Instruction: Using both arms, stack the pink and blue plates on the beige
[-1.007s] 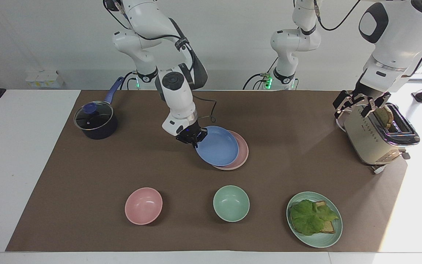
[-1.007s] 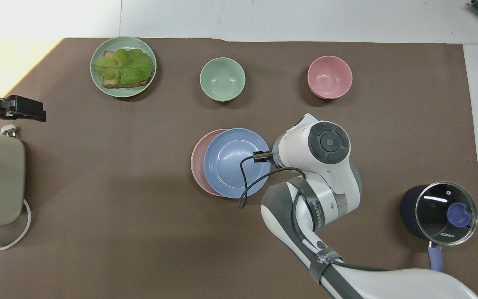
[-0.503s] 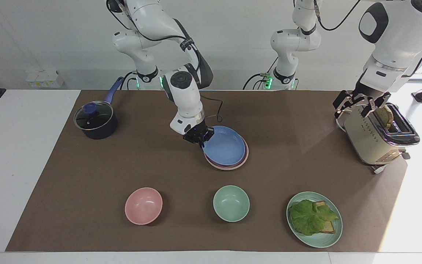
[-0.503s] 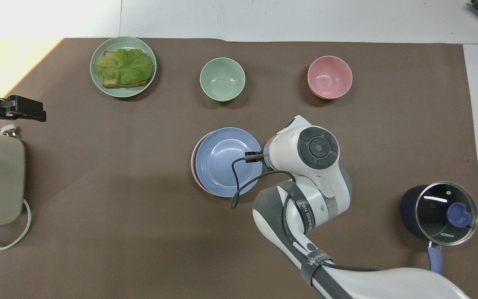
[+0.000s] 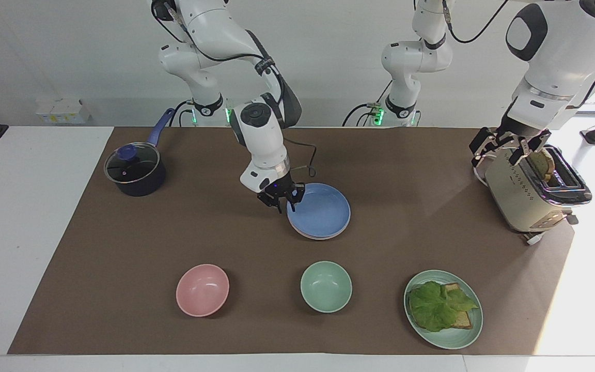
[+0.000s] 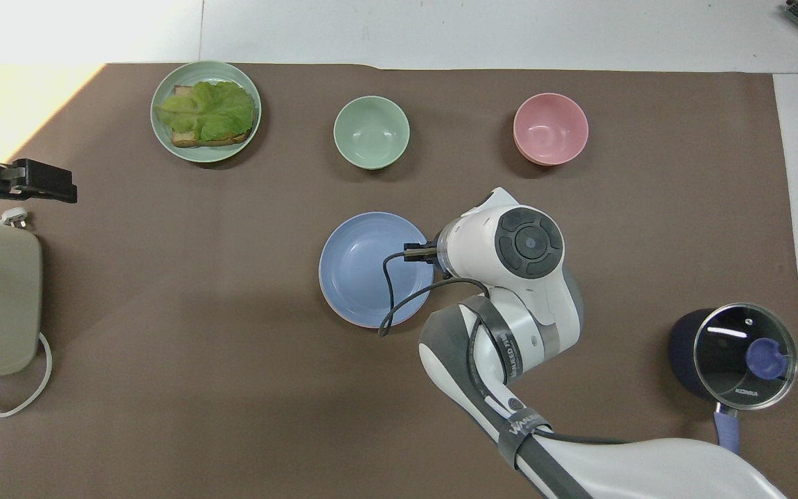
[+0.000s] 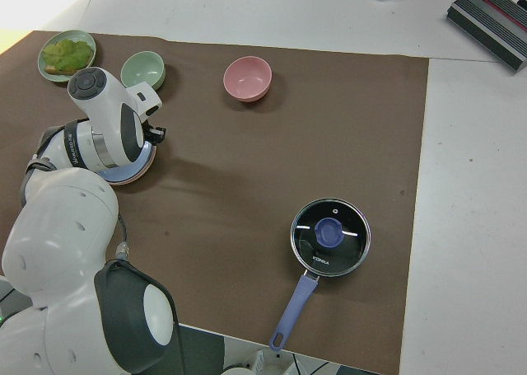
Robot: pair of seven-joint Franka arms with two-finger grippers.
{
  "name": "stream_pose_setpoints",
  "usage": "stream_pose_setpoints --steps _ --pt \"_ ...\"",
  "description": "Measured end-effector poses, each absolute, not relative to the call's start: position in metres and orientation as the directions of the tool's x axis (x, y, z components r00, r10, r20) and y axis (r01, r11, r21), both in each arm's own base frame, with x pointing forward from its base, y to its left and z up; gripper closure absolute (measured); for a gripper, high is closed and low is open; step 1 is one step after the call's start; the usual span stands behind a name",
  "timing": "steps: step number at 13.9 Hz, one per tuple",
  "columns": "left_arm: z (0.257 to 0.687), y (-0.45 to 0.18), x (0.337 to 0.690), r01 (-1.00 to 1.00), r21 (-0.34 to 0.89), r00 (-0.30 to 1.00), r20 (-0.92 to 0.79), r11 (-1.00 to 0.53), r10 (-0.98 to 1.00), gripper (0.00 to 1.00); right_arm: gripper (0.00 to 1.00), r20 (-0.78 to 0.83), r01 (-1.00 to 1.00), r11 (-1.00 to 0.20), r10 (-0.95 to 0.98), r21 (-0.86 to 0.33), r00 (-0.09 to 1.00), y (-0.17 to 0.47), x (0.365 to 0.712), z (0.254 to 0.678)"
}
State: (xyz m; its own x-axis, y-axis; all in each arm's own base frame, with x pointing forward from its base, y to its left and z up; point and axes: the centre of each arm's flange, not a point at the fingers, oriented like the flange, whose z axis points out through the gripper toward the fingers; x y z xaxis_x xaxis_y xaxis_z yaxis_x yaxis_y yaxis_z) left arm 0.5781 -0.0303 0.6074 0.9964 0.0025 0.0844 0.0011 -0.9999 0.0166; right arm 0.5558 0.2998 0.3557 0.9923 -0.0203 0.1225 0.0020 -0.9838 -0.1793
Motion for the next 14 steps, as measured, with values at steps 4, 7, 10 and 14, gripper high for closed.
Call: stream_pose_setpoints --steps 4,7,10,14 --pt "0.607 -0.03 0.578 0.001 0.017 0.996 0.084 -1.0 0.002 0.0 0.01 0.143 -0.046 -0.98 -0.075 -0.191 0.987 0.279 0.566 0.395" --pt "0.607 -0.03 0.578 0.001 0.017 0.996 0.084 -1.0 0.002 0.0 0.0 0.134 -0.134 -0.974 -0.16 -0.185 0.978 0.215 0.575 0.446" --pt "0.607 -0.03 0.578 0.001 0.017 0.996 0.084 -1.0 0.002 0.0 0.0 0.144 -0.243 -0.952 -0.271 -0.185 0.952 0.131 0.576 0.497" --pt "0.607 -0.03 0.578 0.001 0.017 0.996 0.084 -1.0 0.002 0.0 0.0 0.161 -0.313 -0.943 -0.328 -0.113 0.931 0.036 0.565 0.55"
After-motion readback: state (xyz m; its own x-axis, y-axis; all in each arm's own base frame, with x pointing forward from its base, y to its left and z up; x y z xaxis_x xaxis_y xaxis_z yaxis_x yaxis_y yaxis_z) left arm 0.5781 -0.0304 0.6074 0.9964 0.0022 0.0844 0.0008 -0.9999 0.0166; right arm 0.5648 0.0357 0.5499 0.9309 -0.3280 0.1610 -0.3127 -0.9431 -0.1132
